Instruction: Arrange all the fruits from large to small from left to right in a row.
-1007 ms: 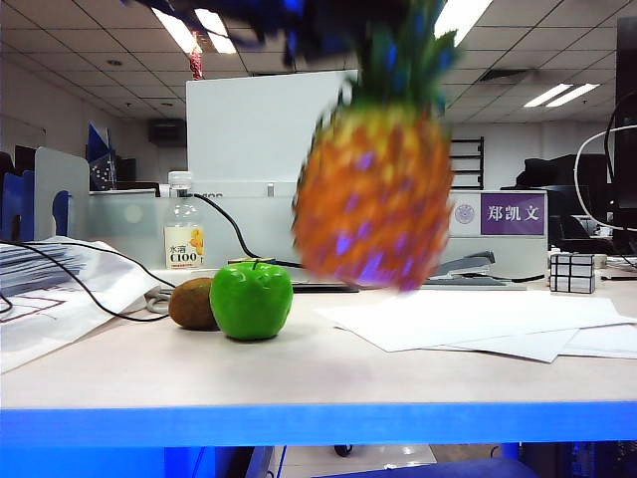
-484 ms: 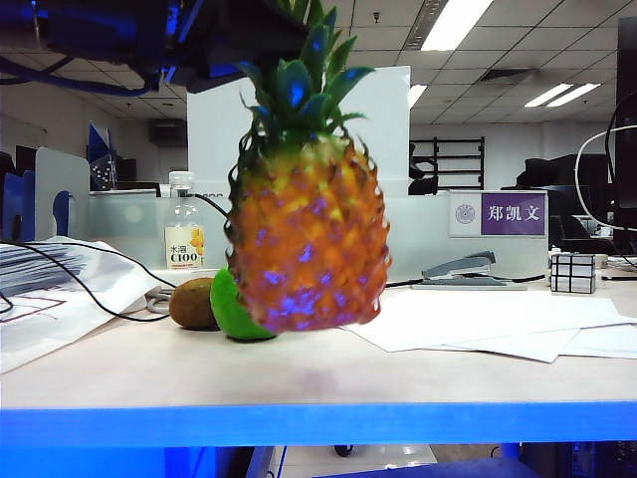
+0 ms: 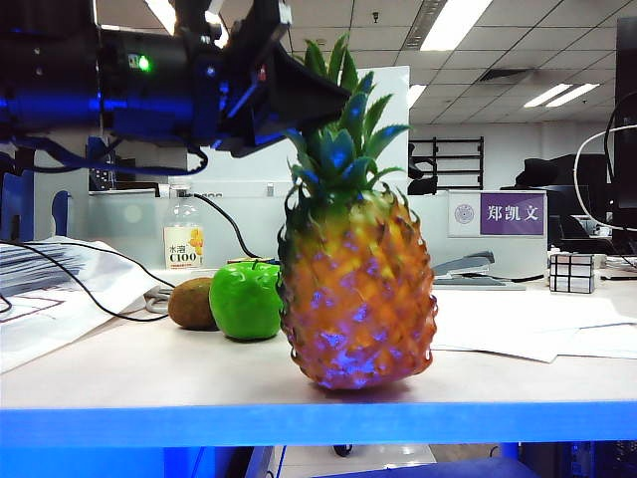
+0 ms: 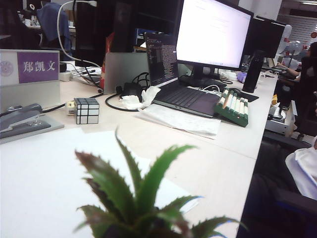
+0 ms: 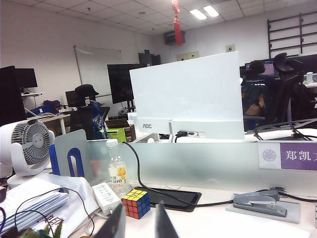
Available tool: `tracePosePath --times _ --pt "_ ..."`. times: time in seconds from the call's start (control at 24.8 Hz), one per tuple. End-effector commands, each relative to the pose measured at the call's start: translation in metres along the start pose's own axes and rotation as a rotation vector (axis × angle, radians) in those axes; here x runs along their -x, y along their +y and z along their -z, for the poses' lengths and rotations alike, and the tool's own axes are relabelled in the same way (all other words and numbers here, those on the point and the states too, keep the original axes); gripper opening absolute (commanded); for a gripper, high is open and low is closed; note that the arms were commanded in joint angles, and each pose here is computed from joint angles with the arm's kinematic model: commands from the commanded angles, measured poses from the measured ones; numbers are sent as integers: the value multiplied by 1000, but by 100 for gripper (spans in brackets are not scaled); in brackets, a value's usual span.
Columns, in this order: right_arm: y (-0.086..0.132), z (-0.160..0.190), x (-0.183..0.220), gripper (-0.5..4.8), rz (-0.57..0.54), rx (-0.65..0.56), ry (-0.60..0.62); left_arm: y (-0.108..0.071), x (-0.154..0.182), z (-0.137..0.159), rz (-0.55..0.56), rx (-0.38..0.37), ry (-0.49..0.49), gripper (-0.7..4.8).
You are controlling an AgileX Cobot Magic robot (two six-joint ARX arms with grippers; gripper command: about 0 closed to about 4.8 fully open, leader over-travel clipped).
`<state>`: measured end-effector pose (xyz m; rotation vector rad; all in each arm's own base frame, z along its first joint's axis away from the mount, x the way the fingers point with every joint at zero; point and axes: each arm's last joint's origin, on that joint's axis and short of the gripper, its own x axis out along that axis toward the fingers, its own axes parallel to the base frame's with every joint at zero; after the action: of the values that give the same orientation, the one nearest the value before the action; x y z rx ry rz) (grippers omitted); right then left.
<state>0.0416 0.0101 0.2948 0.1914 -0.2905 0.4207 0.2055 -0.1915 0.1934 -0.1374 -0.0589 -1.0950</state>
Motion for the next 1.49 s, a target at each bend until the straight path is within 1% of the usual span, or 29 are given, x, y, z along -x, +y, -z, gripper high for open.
tracePosePath --times 0.04,0.12,0.28,0.32,0.4,0.48,0.52,0.6,0.69,0.73,0.81,0.93,1.01,1.05,1.09,1.17,1.25,1.29,1.37,1.41,1.49 --pt "1 -2 1 85 -8 5 -9 0 -1 -4 3 -21 -48 -5" --pt "1 -2 1 85 -8 4 -9 0 -1 -4 -16 -41 -53 -5" --pt "1 -2 1 85 -7 3 -6 1 -1 -1 -23 -35 -22 0" --pt "1 -2 1 86 -7 3 -6 1 -1 -1 -23 -39 -17 10" --pt "1 -2 1 85 -7 3 -6 1 -1 -1 -24 -79 -15 92" --pt "1 -2 1 86 -8 3 -6 1 -1 -1 -24 -105 -15 105" --pt "1 -2 1 86 -8 3 -6 1 -1 -1 -25 -106 -18 129" --pt "1 -2 1 85 -8 3 -6 1 -1 -1 -25 -109 -21 201" --pt "1 -1 1 86 -7 2 -4 1 -1 -2 -25 -113 -27 295" --pt "1 -1 1 85 -7 0 -1 1 -2 -3 -24 -115 -32 333" --pt "0 0 0 85 -4 -5 9 1 -2 -6 -23 -126 -54 380" --pt "0 1 1 85 -1 -10 20 0 -2 -12 -19 -163 -119 382" --pt "0 1 1 85 -2 -14 21 -1 -1 -20 -14 -191 -194 382" --pt "0 1 1 85 -9 -14 24 -2 0 -24 -26 -207 -240 382" --pt "1 2 1 85 -21 -15 29 -1 0 -30 -72 -215 -276 382" --pt "1 2 1 86 -20 -17 34 8 2 -43 -169 -225 -326 382" --pt "0 3 1 86 -19 -20 38 27 7 -55 -231 -252 -353 382" --pt "0 3 1 86 -18 -20 39 38 11 -58 -269 -258 -347 382" --pt "1 3 1 86 -35 -24 43 63 24 -59 -329 -257 -270 382" --pt "1 3 1 86 -40 -24 46 76 33 -56 -348 -220 -205 382" --pt "1 3 1 86 -40 -24 46 95 46 -45 -350 -125 -63 382"
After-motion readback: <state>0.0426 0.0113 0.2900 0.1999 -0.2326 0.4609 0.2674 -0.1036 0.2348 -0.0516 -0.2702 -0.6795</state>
